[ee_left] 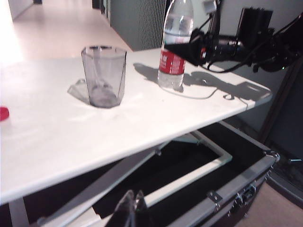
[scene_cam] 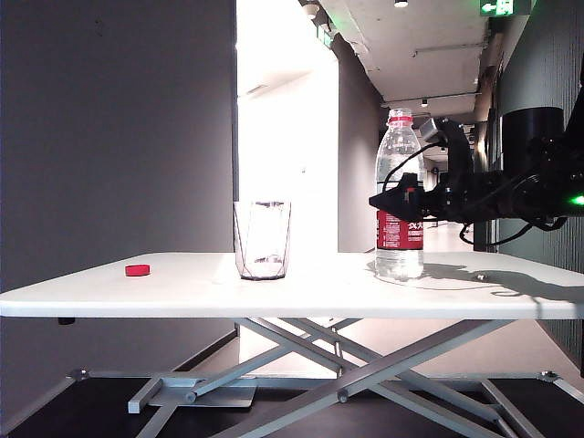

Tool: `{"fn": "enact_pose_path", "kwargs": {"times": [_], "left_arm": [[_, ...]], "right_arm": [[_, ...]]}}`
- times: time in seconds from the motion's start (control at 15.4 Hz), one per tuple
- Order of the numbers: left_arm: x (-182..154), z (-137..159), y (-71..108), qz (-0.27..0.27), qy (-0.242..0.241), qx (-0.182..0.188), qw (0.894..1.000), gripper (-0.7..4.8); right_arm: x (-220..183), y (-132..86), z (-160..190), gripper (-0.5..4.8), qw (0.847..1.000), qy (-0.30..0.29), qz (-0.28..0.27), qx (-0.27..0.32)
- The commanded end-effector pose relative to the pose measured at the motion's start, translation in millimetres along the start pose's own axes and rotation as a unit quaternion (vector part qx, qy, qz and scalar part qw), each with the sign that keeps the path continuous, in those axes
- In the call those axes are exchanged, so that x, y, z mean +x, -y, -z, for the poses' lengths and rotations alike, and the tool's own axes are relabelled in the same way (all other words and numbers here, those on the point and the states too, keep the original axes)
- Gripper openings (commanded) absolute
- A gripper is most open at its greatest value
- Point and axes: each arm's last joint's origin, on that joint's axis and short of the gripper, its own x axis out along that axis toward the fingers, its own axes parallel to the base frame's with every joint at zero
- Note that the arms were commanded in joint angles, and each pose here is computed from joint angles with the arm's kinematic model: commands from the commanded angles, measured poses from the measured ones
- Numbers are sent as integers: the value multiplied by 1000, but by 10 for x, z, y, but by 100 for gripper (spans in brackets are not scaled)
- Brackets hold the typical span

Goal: Pick up the mineral water bottle on the table and pour water into the mug until it's half full.

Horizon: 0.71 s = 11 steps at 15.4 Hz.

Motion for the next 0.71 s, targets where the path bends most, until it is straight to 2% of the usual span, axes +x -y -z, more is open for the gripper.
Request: {"fn": "enact_pose_path", "kwargs": {"times": [0.06,0.13,0.26,0.32,0.71], "left_arm": [[0,3,5,7,-3,-2,1000,-5],[0,3,5,7,-3,-1,1000,-5],[0,3,5,7,-3,0,1000,-5],[0,3,5,7,-3,0,1000,-5],[0,4,5,7,-4,-1,1000,-5]], "right_arm": [[6,1,-45,413,1000,9,-1,-7],[6,1,-44,392,1000,9,-1,-7],[6,-3,-45,241,1000,9,-8,-7],[6,-7,-45,186,1000,10,-15,-7],[3,-26,-83,175,999,13,-44,-10]]}}
